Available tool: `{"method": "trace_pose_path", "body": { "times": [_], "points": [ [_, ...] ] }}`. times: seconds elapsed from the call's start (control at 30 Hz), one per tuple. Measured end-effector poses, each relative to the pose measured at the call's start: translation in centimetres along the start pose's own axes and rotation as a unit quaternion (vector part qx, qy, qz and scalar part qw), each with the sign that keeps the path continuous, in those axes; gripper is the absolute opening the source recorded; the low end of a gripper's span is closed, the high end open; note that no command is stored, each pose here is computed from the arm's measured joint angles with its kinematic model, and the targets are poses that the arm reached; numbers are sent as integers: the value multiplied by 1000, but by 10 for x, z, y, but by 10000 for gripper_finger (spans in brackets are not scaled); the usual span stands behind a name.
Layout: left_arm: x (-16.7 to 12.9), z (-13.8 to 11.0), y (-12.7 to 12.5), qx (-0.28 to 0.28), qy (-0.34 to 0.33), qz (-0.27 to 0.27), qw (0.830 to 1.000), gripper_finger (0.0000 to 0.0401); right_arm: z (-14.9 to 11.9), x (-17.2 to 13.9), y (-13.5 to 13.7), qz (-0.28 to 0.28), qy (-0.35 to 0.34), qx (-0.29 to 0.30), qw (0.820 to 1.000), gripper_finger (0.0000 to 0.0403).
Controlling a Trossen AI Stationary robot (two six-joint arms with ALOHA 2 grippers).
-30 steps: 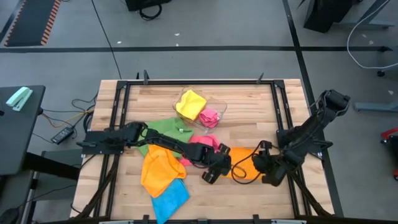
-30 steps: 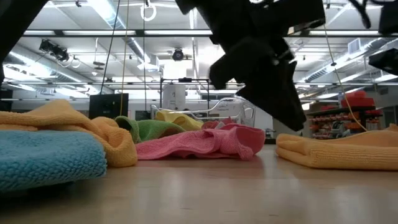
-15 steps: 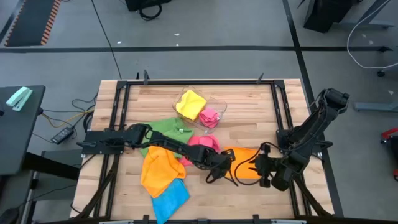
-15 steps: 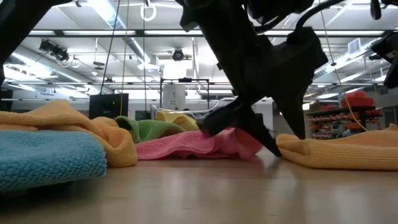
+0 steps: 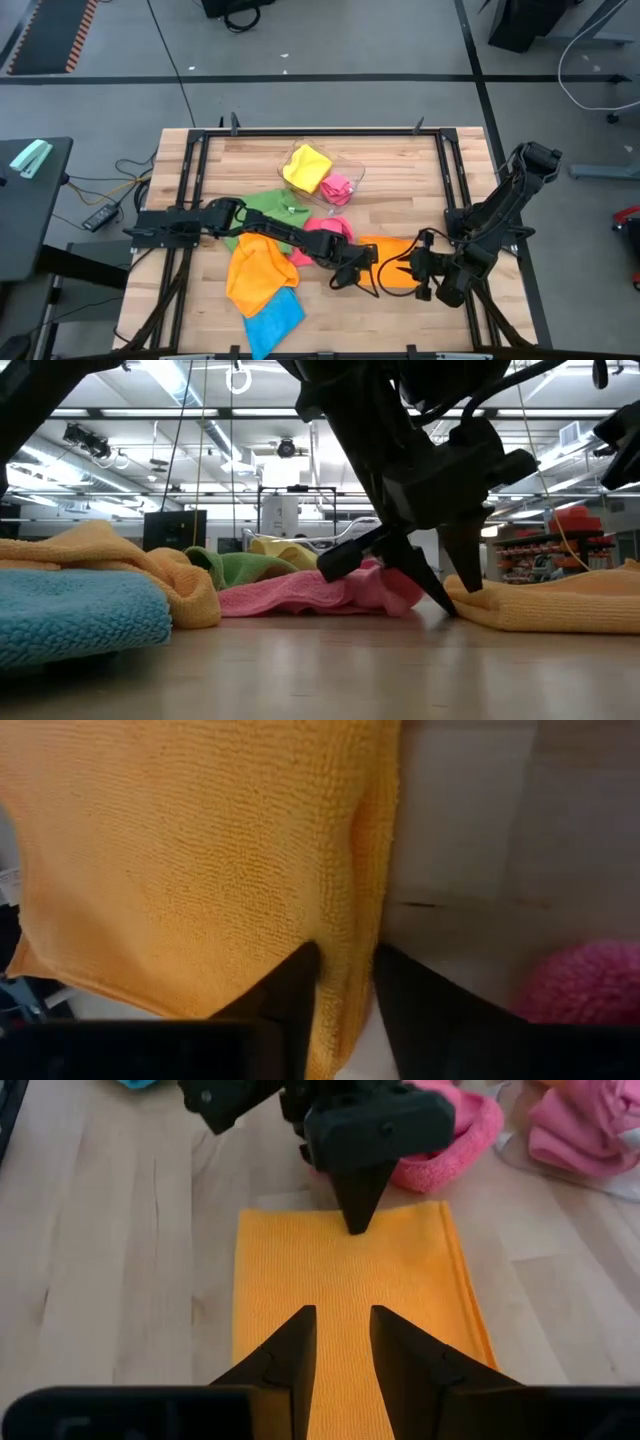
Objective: Fold microfiber towels
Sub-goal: Fold the right orange microfiber cloth
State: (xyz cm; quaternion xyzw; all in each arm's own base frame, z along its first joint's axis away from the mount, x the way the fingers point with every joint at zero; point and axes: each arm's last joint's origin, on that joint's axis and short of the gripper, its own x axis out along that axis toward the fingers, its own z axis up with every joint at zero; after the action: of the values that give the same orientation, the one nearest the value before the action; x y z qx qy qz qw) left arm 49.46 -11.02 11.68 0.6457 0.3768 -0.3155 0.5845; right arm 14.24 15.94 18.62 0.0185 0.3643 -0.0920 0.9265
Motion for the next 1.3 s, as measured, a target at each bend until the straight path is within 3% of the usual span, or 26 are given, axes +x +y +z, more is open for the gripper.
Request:
{"method": "trace_pose_path", "body": {
  "times": [0.1, 0.2, 0.4, 0.47, 0.57, 0.8, 0.97, 1.3],
  "points": [
    [1, 0, -1, -2, -2, -5, 1000, 61, 1, 0, 0, -4, -8, 1, 1000, 106],
    [1, 0, -2, -40, -3, -5, 999, 13, 1, 0, 0, -6, -12, 2, 1000, 106],
    [-21, -4, 3, -141, -51, -33, 988, 8, -3, 6, 2, -14, -34, 22, 999, 106],
    [-34, -2, 1, -156, -70, -61, 983, 7, -10, 15, 3, -21, -46, 26, 998, 106],
    [-51, 3, 5, -174, -92, -61, 979, 10, -18, 29, 8, -21, -84, 57, 995, 106],
    [-65, 24, -3, -163, -87, -85, 979, 9, -37, 61, 23, -7, -90, 60, 994, 106],
    [-79, 38, -4, -171, -97, -85, 977, 6, -36, 73, 35, -6, -71, 58, 996, 106],
    [-110, 37, 20, -215, -136, -59, 965, 5, -19, 61, 32, -1, -84, 47, 995, 106]
  ]
}}
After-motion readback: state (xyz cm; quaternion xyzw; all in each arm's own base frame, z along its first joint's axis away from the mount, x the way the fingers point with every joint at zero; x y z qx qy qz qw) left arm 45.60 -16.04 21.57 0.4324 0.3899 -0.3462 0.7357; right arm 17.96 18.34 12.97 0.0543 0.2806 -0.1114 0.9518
